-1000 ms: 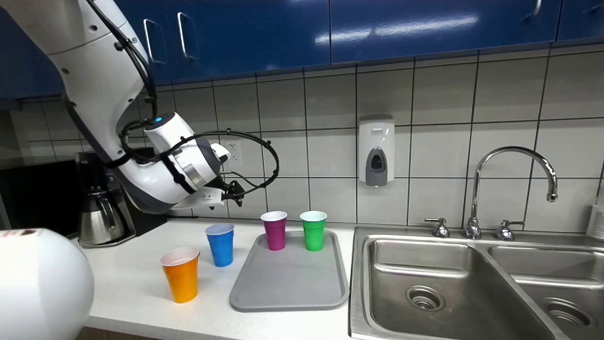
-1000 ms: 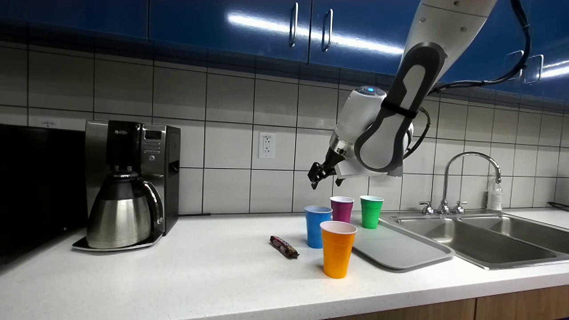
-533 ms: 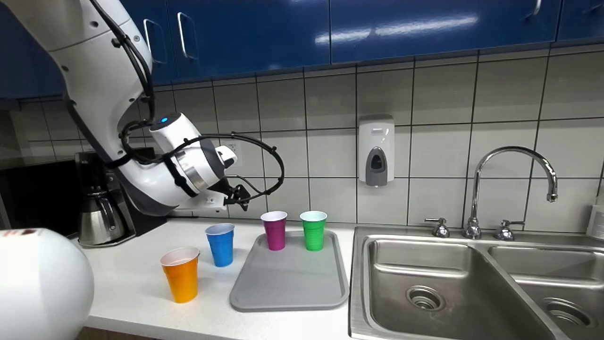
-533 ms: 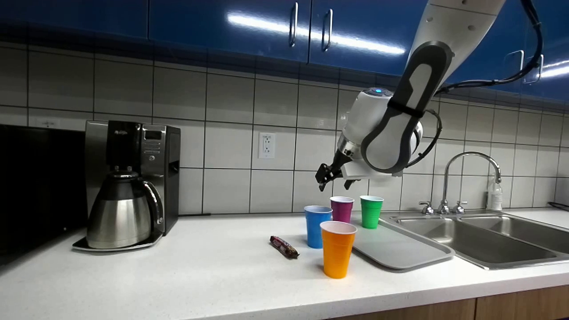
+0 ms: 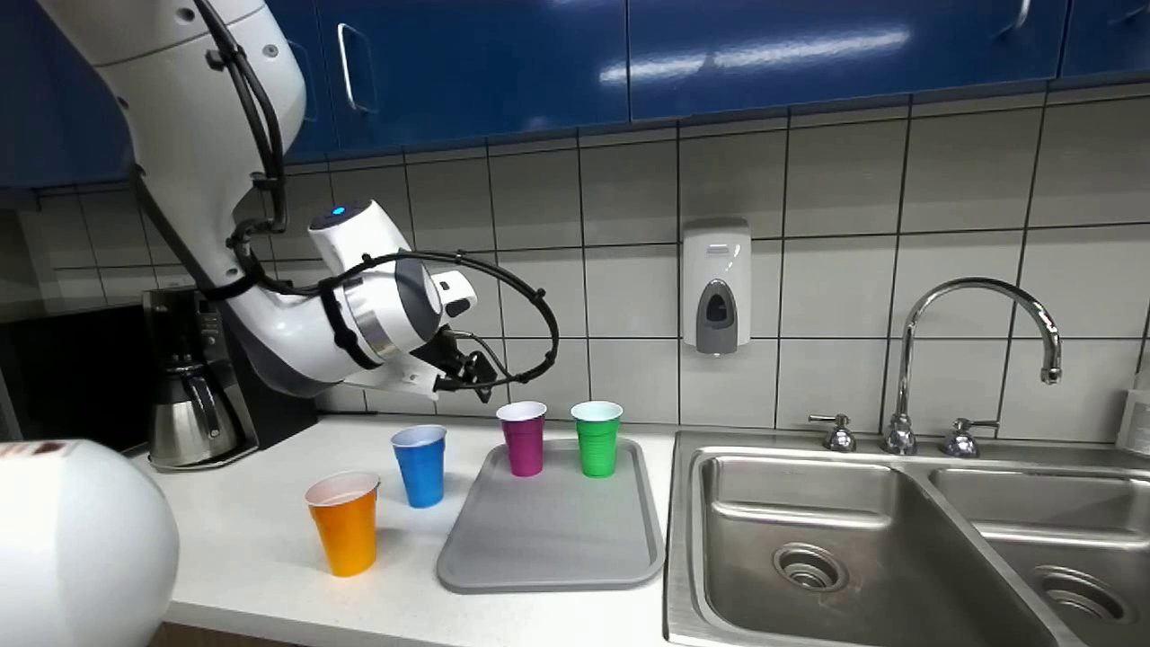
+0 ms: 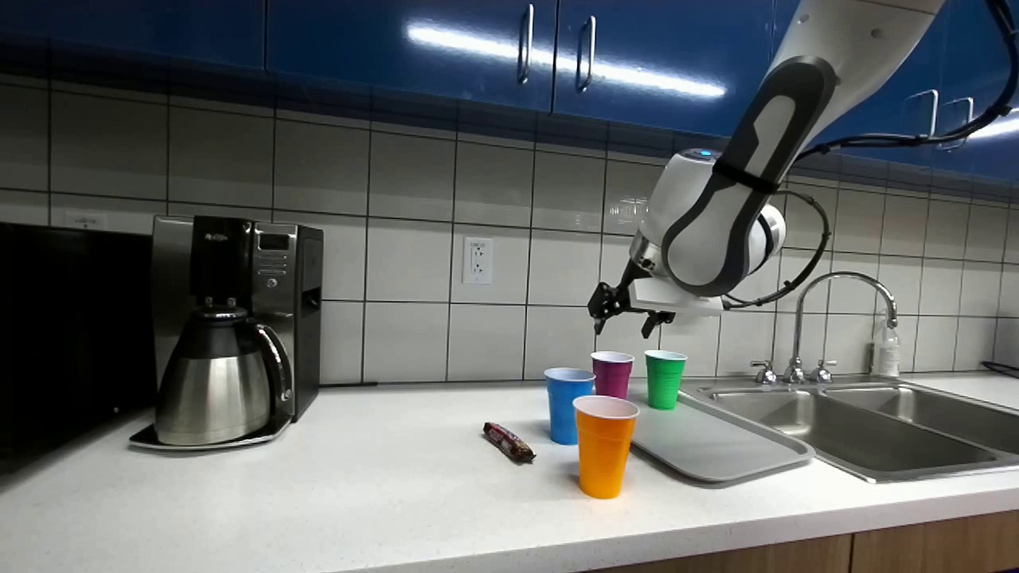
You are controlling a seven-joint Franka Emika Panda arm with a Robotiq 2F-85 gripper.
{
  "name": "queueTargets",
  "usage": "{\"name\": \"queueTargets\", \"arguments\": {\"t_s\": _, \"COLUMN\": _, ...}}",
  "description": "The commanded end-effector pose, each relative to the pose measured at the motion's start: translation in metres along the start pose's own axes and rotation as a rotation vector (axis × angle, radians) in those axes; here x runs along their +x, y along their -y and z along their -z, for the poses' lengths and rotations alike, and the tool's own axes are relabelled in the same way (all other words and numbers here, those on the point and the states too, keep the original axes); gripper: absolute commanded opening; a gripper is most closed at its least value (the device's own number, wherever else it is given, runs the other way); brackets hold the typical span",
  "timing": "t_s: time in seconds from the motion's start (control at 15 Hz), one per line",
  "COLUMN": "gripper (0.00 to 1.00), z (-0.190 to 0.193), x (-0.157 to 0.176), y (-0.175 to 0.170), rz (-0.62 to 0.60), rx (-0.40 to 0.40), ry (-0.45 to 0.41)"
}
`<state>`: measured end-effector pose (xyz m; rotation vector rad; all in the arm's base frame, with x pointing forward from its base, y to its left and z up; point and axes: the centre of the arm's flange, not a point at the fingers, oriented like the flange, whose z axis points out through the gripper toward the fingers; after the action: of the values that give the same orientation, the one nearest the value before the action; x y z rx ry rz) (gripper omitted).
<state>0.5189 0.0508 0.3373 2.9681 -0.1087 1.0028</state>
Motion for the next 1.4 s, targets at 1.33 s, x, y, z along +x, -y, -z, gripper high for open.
{"name": "queueTargets", "arguments": {"t_s": 1.33, "gripper": 1.00, "z": -0.056, "x": 0.060, "y": -0.032, "rz": -0.094, "rx": 0.023, "ry": 0.235}}
